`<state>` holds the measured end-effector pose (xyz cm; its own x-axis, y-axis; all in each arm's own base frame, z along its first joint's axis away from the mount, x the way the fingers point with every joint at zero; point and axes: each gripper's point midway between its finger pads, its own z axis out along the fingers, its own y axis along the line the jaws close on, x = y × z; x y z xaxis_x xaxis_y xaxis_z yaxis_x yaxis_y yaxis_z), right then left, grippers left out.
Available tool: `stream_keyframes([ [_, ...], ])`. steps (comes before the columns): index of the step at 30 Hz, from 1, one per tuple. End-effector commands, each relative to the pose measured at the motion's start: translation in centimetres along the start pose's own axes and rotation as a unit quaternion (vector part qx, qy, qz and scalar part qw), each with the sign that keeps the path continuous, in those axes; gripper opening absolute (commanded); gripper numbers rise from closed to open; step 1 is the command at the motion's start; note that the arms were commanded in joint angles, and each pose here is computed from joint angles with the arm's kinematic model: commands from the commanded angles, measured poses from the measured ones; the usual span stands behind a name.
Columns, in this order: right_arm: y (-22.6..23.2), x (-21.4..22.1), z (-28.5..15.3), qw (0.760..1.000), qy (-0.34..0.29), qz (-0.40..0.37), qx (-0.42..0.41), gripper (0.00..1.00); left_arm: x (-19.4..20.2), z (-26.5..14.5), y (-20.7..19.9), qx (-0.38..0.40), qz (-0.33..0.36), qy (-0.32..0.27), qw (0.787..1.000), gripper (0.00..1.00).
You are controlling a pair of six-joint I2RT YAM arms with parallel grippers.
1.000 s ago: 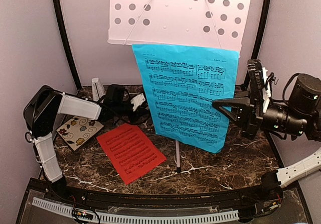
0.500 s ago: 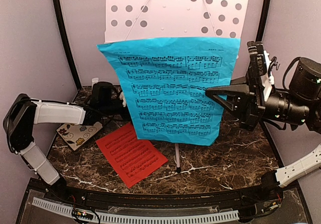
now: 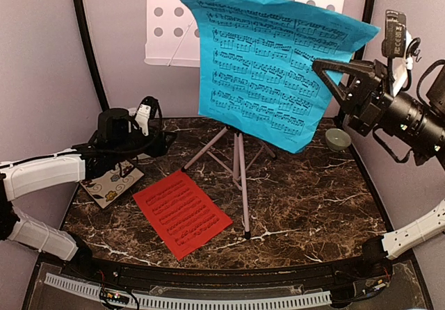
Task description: Set up the instrument practice props
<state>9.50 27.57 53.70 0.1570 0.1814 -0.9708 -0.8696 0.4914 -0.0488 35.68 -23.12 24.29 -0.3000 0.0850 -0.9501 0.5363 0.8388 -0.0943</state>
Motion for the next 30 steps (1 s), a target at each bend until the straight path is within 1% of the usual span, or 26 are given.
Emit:
stream_keyframes([
  [1,-1.8,-3.2,0.4,0.998,-0.037,0.000,0.048,0.00,1.2,-2.2,0.9,-0.028,-0.060,0.013,0.998,0.61],
  [7,-1.2,-3.2,2.5,0.999,-0.030,-0.006,0.038,0.00,1.7,-3.4,0.8,-0.031,-0.064,0.022,0.997,0.60],
  [12,-0.6,-2.8,4.4,1.000,-0.021,-0.005,0.022,0.00,3.1,-3.8,0.5,-0.019,-0.064,0.026,0.997,0.60],
  [17,-0.1,-2.7,5.9,1.000,-0.019,-0.007,0.009,0.00,3.2,-4.0,0.1,-0.007,-0.057,0.028,0.998,0.61],
  [24,-0.1,-2.8,7.2,1.000,-0.016,-0.017,0.003,0.00,2.1,-5.1,0.2,-0.013,-0.053,0.010,0.998,0.60],
  [27,-0.8,-3.0,7.4,1.000,-0.018,-0.019,0.009,0.00,1.0,-5.7,1.4,-0.044,-0.063,0.010,0.997,0.62],
  [29,-1.5,-3.2,7.4,0.999,-0.022,-0.020,0.017,0.00,0.5,-5.8,2.2,-0.056,-0.073,0.027,0.995,0.63],
  [30,-2.0,-3.3,7.4,0.999,-0.024,-0.020,0.022,0.00,-0.7,-5.9,2.6,-0.059,-0.076,0.024,0.995,0.63],
])
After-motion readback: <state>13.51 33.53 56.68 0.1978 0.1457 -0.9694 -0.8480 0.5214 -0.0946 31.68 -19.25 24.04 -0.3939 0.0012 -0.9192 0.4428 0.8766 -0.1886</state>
